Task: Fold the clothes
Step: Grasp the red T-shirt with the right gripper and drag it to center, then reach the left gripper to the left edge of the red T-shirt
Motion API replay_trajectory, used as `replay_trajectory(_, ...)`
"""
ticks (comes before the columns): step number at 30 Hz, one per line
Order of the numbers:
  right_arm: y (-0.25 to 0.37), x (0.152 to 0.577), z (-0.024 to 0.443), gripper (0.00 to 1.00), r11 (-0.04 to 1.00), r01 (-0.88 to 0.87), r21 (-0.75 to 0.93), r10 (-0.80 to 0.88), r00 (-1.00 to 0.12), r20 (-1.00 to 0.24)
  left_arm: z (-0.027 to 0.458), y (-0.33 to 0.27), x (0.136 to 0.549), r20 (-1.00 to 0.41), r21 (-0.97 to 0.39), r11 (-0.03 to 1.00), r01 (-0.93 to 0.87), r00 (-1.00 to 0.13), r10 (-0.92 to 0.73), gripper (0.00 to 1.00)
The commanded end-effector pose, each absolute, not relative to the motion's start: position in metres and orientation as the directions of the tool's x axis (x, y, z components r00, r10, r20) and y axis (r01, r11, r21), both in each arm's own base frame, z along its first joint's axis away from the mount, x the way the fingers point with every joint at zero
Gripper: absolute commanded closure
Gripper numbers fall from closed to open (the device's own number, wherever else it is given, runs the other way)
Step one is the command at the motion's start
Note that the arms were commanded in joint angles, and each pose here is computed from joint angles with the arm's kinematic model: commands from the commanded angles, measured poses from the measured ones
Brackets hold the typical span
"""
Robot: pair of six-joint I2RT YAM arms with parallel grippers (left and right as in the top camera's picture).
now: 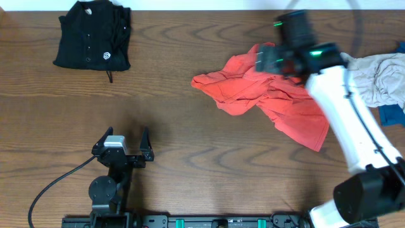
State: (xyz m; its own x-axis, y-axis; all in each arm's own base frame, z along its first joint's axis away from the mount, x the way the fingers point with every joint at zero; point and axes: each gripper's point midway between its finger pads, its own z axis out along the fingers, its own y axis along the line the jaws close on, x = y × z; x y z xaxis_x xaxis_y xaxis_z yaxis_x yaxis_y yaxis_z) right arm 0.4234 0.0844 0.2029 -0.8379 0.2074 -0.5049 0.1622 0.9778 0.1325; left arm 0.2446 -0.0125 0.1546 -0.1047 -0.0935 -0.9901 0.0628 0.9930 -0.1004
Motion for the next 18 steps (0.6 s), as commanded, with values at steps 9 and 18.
replay_trajectory(9, -0.025, 0.407, 0.179, 0.01, 0.904, 0.412, 0.113, 0.422, -0.821, -0.385, 0.139, -0.014, 0.244, -0.984, -0.110, 0.992, 0.066, -0.150, -0.099, 0.02)
replay_trajectory(18, -0.036, 0.387, 0.147, 0.01, 0.886, 0.451, 0.109, 0.463, -0.836, -0.295, 0.180, -0.041, 0.242, -0.959, -0.282, 0.929, 0.239, -0.048, -0.278, 0.02)
